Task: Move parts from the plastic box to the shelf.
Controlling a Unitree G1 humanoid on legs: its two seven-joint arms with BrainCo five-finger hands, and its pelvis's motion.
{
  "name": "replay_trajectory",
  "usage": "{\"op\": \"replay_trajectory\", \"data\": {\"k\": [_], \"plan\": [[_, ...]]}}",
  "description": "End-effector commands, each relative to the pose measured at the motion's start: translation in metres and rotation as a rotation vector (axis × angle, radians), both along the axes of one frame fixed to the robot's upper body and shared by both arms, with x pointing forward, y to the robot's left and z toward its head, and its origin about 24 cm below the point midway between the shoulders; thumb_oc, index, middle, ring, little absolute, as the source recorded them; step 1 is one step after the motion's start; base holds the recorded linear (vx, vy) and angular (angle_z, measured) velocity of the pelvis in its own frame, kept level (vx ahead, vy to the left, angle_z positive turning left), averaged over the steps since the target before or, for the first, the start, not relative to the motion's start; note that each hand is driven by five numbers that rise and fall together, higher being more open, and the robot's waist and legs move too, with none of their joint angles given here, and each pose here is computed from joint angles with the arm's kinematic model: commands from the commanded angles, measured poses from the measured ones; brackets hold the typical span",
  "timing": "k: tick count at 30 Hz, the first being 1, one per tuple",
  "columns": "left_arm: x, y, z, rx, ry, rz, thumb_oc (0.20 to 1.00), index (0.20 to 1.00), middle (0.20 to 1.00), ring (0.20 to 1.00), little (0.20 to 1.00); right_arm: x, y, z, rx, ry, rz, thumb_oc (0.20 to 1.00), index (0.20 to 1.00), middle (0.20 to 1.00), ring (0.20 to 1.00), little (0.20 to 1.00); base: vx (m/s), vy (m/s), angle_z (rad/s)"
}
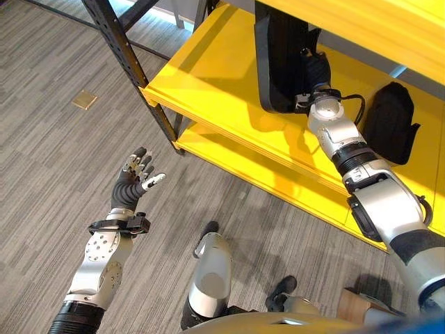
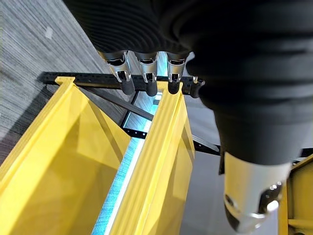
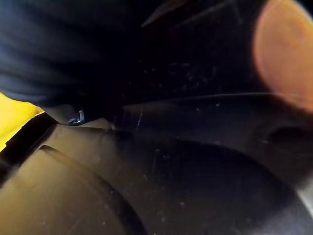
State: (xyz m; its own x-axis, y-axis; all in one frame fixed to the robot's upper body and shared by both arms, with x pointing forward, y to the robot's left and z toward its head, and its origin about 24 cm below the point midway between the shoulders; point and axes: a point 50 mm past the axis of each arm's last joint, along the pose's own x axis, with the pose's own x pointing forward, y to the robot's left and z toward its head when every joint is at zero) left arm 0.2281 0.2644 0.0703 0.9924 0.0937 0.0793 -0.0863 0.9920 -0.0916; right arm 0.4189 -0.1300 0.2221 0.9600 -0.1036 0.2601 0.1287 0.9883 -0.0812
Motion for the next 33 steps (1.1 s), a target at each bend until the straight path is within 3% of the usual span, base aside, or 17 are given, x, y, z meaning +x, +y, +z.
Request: {"op": "replay_trajectory", "data": {"k": [1,9,16,33], "plan": [[-0.002,-0.002,0.021,0.039,-0.087,-0.048,1.0,1.0,1.0,1.0,1.0,-0.001,-0.004,0.038,0.093,-0.136,-0.019,0.2,0.2,0.2,0.2,0.2,-0.02,0.02,0.05],[0.002,-0.01,0.021,0.035,-0.088,-0.077,1.0,1.0,1.0,1.0,1.0,0.005,-0.021,0.018,0.193,-0.032,-0.107,0.2,0.2,0.2,0.2,0.2,-0.05,0.035,0.01],[0.009,-0.024,0.024,0.059,-0.1,-0.148,1.0,1.0,1.0,1.0,1.0,0.005,-0.061,0.005,0.346,0.035,-0.259,0.2,0.2,0.2,0.2,0.2,-0.07,0.041,0.02],[0.013,-0.041,0.026,0.017,-0.117,-0.203,1.0,1.0,1.0,1.0,1.0,-0.002,-0.11,0.04,0.242,-0.009,-0.438,0.2,0.2,0.2,0.2,0.2,0.0,0.007,0.0]]}}
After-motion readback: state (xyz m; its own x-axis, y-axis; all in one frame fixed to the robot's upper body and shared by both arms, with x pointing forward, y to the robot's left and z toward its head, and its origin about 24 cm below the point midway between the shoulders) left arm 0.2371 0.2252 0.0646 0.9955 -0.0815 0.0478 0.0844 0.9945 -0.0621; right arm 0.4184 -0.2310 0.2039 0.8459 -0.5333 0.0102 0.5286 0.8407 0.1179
